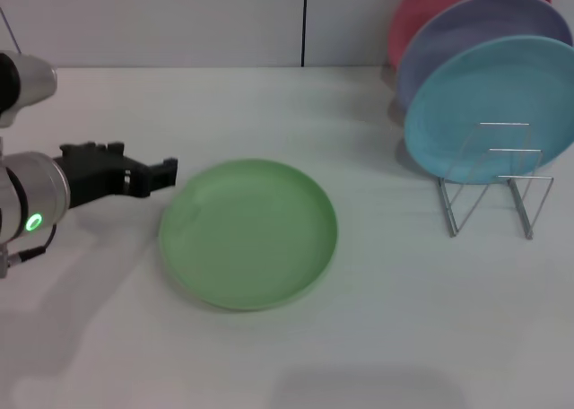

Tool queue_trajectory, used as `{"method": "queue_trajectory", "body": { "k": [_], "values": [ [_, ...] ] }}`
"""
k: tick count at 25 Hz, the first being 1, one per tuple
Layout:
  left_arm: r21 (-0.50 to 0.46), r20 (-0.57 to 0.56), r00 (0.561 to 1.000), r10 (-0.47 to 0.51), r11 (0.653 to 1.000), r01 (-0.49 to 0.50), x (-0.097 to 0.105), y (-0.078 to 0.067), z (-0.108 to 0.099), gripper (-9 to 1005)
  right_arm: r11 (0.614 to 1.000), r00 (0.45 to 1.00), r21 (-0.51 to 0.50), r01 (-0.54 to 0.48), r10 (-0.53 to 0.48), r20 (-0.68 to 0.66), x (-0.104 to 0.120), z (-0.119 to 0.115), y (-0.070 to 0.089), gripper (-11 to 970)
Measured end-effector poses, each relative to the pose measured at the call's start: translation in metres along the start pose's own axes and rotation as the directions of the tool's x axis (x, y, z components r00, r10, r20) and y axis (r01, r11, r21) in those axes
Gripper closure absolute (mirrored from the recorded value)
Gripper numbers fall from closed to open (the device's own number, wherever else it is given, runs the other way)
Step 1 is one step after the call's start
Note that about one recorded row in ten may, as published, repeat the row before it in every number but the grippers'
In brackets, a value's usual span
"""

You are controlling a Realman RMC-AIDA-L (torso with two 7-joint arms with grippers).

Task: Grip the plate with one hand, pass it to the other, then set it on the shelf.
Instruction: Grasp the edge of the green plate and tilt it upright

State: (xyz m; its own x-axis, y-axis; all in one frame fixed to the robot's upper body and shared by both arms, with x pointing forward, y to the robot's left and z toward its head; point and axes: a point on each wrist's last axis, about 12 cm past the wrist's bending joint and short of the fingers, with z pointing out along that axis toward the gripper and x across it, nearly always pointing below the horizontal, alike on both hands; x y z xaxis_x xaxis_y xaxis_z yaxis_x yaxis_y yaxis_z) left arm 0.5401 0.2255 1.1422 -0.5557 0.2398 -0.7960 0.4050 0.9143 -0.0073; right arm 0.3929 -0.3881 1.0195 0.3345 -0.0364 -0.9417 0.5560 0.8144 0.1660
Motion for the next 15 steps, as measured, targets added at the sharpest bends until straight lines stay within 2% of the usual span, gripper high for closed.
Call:
{"method": "queue_trajectory", "body": {
  "k": [15],
  "values": [
    [0.016,-0.146,0.989,-0.009,1.0,0.012,0.016,0.0,0.033,233,1.0,1.0,-0.008,-0.005,0.005,-0.003,0.001,0.002,0.003,169]
  ]
}}
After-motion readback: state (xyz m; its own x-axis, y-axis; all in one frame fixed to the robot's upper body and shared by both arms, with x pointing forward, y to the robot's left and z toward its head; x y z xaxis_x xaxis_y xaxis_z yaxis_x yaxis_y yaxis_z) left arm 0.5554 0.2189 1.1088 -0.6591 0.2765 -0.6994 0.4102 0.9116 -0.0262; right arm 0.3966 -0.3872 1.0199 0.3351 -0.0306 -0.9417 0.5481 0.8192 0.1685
